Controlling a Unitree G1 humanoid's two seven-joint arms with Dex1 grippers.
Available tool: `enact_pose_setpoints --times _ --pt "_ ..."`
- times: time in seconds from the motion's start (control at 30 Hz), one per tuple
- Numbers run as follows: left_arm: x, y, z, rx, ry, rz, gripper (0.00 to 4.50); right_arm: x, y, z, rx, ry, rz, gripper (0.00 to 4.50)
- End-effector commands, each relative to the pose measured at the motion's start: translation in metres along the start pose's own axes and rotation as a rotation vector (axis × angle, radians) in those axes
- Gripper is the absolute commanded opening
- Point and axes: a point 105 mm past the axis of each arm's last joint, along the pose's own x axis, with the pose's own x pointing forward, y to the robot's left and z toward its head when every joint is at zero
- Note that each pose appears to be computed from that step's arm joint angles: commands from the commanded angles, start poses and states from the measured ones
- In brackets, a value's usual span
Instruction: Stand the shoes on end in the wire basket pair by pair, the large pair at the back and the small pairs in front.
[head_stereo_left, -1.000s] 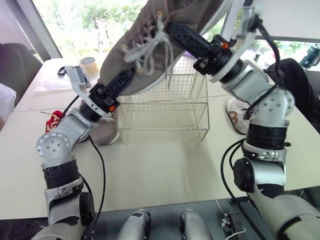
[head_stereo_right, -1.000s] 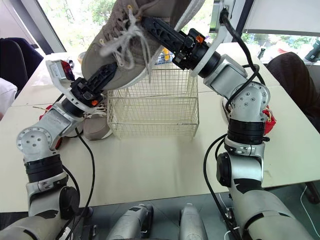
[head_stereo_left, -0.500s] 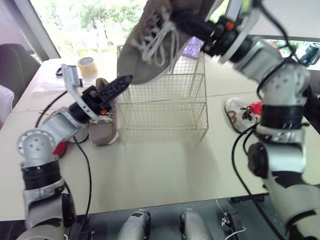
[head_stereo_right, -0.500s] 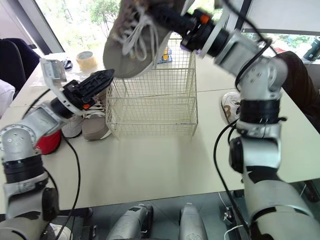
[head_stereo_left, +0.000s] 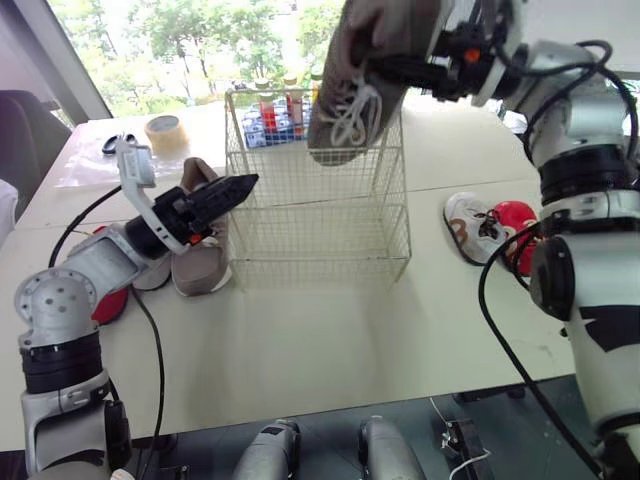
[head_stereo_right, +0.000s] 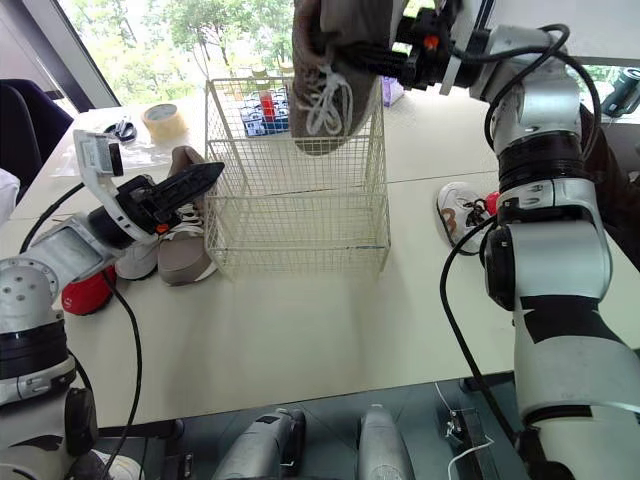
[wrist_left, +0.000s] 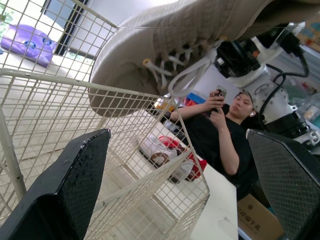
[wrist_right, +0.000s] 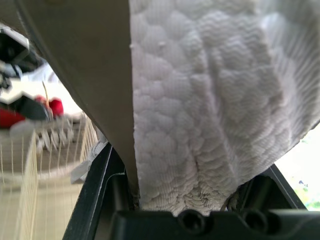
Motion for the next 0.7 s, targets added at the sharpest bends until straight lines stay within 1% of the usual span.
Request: enact_pose_setpoints --times 0.03,0.2,0.23,0.27,0.4,0.47,0.7 --pt "0.002 -0.01 0.005 0.049 -0.008 -0.026 4.48 0.004 0.0 0.014 -0.09 -0.019 0.028 1.74" --pt "0.003 -0.01 0.002 0.054 -0.001 -0.025 4.48 0.004 0.003 -0.017 -0.062 0.048 0.024 1.74" --pt "0.004 -0.01 0.0 0.054 0.004 -0.024 4.49 0.003 0.004 -0.023 -0.053 0.062 0.021 2.22" --pt "0.004 -0.01 -0.001 0.055 0.008 -0.024 4.5 0.003 0.004 -0.026 -0.047 0.071 0.019 2.51" --pt "0.003 -0.01 -0.003 0.055 0.02 -0.024 4.5 -0.001 0.002 -0.031 -0.056 0.088 -0.005 4.38" --pt "0.003 -0.01 -0.004 0.055 0.021 -0.024 4.5 -0.003 0.0 -0.029 -0.067 0.088 -0.013 4.46" --pt "0.007 -0.011 -0.005 0.056 0.027 -0.035 4.5 -0.019 -0.016 0.0 -0.156 0.045 -0.116 4.46"
